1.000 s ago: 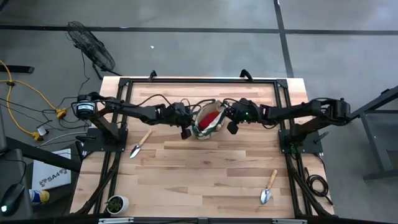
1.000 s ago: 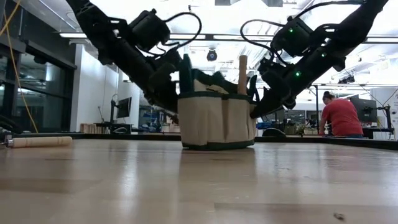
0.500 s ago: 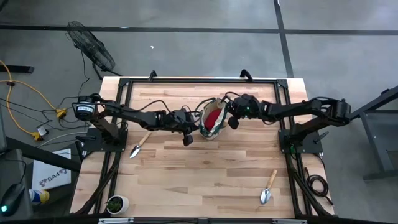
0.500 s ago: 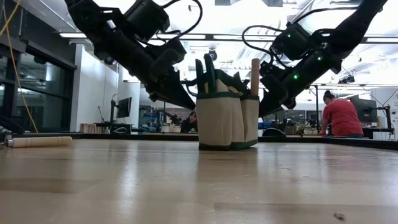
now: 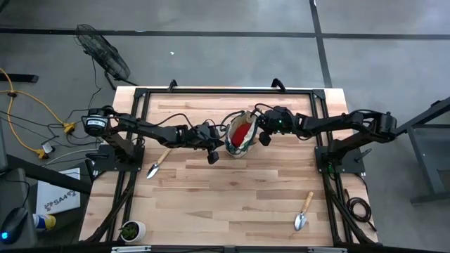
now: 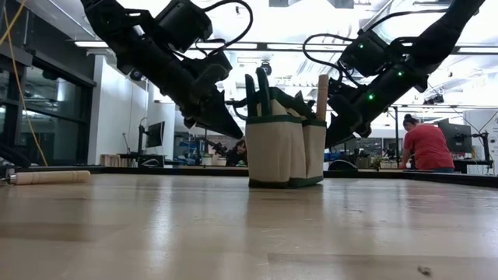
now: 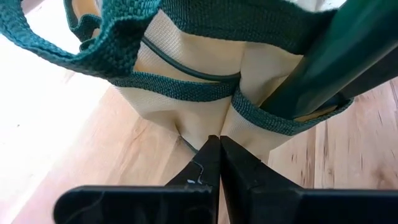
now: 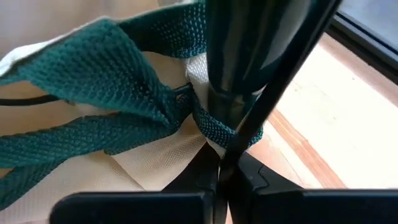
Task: Pick & Place Garden tools in Gardening bag
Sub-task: Adjust the gardening bag on the table
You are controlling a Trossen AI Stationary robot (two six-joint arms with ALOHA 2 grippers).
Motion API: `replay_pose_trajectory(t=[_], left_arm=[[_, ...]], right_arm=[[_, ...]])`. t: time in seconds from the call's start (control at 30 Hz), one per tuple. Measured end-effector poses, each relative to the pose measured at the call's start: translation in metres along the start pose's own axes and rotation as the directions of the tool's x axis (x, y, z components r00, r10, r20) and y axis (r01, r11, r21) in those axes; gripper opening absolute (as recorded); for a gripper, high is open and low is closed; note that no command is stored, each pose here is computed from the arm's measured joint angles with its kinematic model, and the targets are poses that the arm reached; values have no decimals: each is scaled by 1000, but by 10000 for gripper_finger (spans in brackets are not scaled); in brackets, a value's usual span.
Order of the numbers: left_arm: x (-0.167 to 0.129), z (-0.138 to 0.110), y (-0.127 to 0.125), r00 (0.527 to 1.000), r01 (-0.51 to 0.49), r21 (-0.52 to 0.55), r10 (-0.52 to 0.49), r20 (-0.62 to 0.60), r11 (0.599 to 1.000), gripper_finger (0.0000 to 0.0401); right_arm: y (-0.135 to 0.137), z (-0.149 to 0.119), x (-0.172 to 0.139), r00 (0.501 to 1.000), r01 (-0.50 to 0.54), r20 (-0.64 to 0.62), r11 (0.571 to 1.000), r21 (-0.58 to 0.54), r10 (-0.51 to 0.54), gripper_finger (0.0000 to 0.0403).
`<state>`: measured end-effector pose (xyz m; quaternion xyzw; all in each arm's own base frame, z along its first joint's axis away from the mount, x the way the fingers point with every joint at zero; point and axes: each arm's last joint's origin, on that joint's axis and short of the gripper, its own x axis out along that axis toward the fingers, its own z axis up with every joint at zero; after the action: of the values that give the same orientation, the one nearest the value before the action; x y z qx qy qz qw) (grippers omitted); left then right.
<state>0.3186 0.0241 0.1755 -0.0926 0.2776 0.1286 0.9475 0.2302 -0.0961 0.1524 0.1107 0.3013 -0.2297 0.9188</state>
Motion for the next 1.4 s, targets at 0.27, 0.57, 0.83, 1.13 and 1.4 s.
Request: replay_pose_trajectory(t=[0.27,0.57,0.83,1.13,1.4], left_arm=[[0,-2,1,1000,-20,-4,20,-17,1000,0],[0,-3,3,998,-49,-16,48,-33,999,0],[-1,-11,9,971,-220,16,221,-89,975,0],[-1,-10,36,907,-413,5,412,-89,911,0],[-1,-5,74,904,-418,-47,411,-122,907,0]], right_arm=[[0,-3,0,1000,-2,-30,1000,-2,2,111],[-1,1,-23,999,1,-51,1000,1,-1,203],[-1,-8,-56,986,18,-169,995,103,0,199],[36,-21,-71,968,-66,-237,995,80,84,124],[81,-33,-85,981,-118,-155,993,21,120,10]])
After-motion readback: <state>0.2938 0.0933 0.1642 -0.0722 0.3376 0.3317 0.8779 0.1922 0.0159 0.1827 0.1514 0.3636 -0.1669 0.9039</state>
